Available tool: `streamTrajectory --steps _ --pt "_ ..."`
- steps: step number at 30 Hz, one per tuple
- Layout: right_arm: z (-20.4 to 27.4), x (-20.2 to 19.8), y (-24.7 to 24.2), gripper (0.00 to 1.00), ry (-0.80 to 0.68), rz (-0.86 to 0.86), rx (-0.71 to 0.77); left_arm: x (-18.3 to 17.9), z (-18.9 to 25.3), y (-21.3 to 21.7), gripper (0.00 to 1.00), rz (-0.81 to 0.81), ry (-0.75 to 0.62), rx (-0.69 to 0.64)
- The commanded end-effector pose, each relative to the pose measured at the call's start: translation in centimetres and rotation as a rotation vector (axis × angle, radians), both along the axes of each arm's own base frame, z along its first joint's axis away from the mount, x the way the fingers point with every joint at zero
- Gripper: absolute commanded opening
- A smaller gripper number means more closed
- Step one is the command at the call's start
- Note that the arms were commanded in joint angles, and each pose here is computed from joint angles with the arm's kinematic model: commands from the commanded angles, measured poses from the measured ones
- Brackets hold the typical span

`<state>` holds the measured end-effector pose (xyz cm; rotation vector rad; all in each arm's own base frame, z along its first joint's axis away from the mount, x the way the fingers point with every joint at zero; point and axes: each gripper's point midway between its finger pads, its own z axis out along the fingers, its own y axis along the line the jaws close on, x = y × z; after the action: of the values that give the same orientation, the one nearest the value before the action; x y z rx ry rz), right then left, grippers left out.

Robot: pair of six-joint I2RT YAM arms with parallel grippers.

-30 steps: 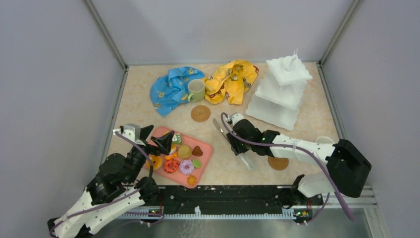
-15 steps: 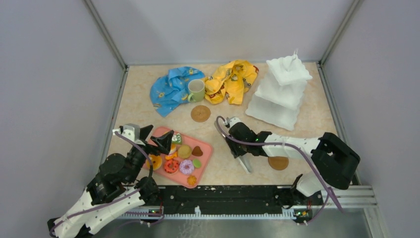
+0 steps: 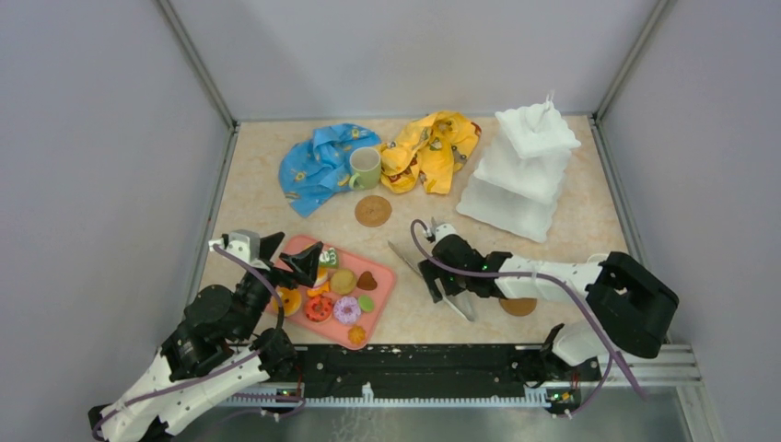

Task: Serve the afternoon tea
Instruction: Pick up the clamp from the center of the board.

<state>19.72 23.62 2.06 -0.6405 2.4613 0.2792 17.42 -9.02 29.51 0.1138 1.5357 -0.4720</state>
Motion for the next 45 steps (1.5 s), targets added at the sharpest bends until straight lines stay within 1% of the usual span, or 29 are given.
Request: streamTrajectory --steps 1,7,10,16,24,30,34,37,42,45 --pt "0.0 -0.9 -0.8 0.86 -0.005 -0.025 -0.03 -0.1 0.6 0.2 0.99 0.004 -0.014 -0.032" --pt "-0.2 -1.4 -1.0 0.95 0.0 -0.041 -0.04 -0.1 0.6 0.2 0.99 0.004 -0.015 -0.032" --pt "-0.3 -1.6 -1.2 0.96 -0.003 -0.049 -0.041 -0.1 0.6 0.2 0.99 0.003 -0.014 -0.032" --pt "-0.9 -1.8 -1.7 0.93 -0.016 -0.048 -0.053 -0.1 0.6 0.1 0.99 0.002 -0.014 -0.033" --pt "-0.6 -0.7 -1.0 0.89 -0.088 -0.024 -0.027 -0.1 0.7 0.2 0.99 0.003 -0.014 -0.034" --pt "-1.1 -0.8 -0.8 0.86 -0.081 -0.008 -0.03 -0.1 0.6 0.3 0.99 0.006 -0.015 -0.036" --pt "-1.3 -1.0 -0.8 0.78 -0.071 0.005 -0.036 -0.1 0.7 0.3 0.99 0.007 -0.017 -0.037" --pt "-0.4 -1.0 -0.9 0.68 -0.073 0.007 -0.04 0.0 0.6 0.2 0.99 0.01 -0.021 -0.03" --pt "2.8 -1.0 -0.6 0.51 -0.091 0.019 -0.009 0.0 0.5 0.4 0.99 0.016 -0.013 -0.029" --pt "4.9 -0.8 -0.5 0.47 -0.101 0.021 0.001 0.0 0.4 0.5 0.99 0.02 -0.01 -0.029"
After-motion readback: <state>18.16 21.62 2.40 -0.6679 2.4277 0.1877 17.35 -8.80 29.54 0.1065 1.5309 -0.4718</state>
